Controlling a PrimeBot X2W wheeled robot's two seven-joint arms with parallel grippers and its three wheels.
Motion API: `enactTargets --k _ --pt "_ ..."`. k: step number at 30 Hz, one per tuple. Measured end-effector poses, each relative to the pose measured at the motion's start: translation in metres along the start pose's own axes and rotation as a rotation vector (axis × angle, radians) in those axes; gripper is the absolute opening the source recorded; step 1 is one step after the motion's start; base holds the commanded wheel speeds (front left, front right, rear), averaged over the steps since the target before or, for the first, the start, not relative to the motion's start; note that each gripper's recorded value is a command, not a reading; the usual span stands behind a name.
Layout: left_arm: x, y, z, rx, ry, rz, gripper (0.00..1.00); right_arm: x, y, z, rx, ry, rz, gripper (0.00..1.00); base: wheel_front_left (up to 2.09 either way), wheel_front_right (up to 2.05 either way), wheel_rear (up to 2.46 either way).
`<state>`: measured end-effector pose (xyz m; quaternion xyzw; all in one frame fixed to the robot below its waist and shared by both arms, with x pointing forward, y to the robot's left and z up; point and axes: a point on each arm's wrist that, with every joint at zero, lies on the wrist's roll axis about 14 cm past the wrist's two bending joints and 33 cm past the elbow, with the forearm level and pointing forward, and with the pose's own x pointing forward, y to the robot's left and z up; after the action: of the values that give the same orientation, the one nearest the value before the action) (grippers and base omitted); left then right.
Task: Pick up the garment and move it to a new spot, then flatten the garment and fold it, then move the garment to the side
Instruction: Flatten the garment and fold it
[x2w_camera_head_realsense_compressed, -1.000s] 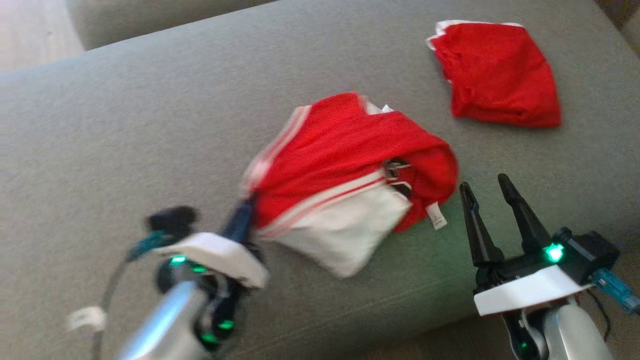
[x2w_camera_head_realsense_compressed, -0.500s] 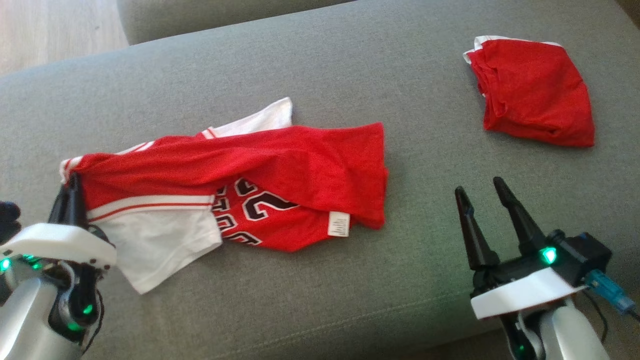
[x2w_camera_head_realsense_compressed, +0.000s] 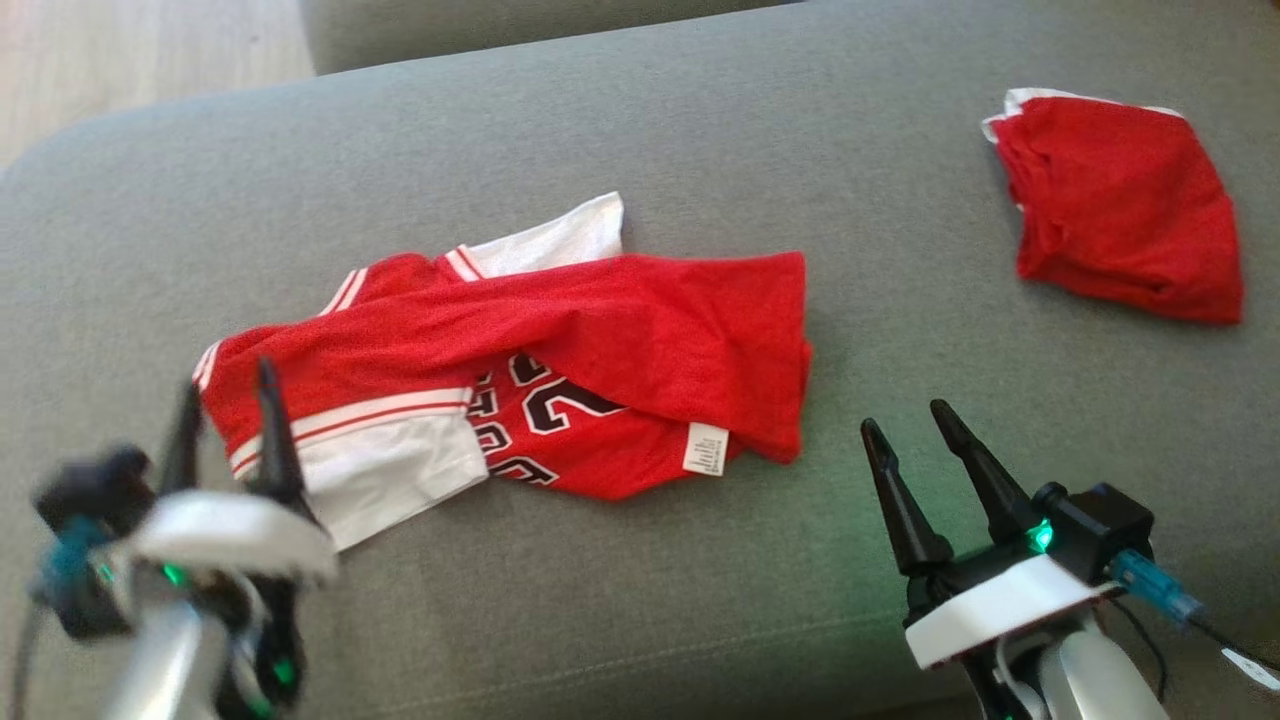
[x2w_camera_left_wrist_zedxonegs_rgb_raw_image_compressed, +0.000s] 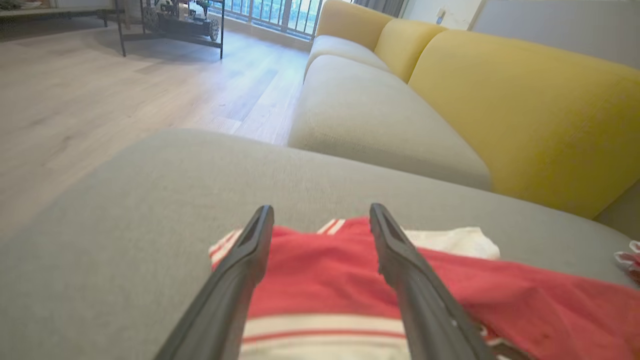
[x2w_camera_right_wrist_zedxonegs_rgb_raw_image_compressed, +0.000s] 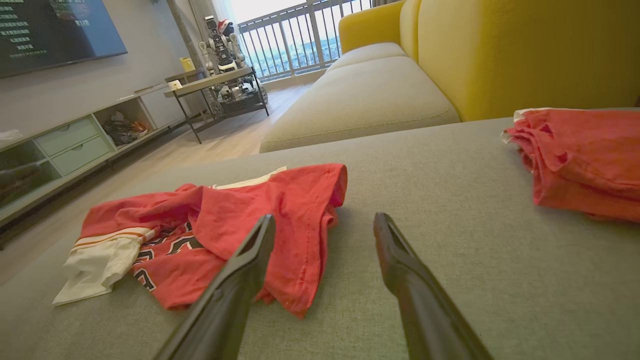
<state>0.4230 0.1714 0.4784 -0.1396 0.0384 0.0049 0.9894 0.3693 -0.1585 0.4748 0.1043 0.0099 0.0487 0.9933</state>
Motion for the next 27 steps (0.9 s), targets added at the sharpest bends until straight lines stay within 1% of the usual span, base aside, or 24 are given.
enactTargets --k 6,9,11,16,21,27 --pt "-0.049 0.008 -0.049 -0.004 0.123 0.08 1.0 0.005 0.007 -0.003 0.018 0.006 0.023 1.0 0.0 0.0 0.0" --pt "-0.064 0.012 -0.071 -0.002 0.188 0.108 1.0 0.006 0.009 -0.004 0.021 0.011 0.028 1.0 0.0 0.0 0.0" --pt "-0.069 0.012 -0.084 0.01 0.229 0.101 1.0 0.007 0.01 -0.006 0.021 0.016 0.03 1.0 0.0 0.0 0.0" --pt "-0.069 0.02 -0.11 0.093 0.315 0.09 1.0 0.009 0.01 -0.011 0.024 0.031 0.033 1.0 0.0 0.0 0.0" --pt "-0.054 0.02 -0.119 0.1 0.345 0.08 1.0 0.01 0.01 -0.019 0.023 0.056 0.033 1.0 0.0 0.0 0.0" --pt "-0.047 0.015 -0.128 0.092 0.374 0.043 1.0 0.011 0.01 -0.026 0.017 0.078 0.033 1.0 0.0 0.0 0.0"
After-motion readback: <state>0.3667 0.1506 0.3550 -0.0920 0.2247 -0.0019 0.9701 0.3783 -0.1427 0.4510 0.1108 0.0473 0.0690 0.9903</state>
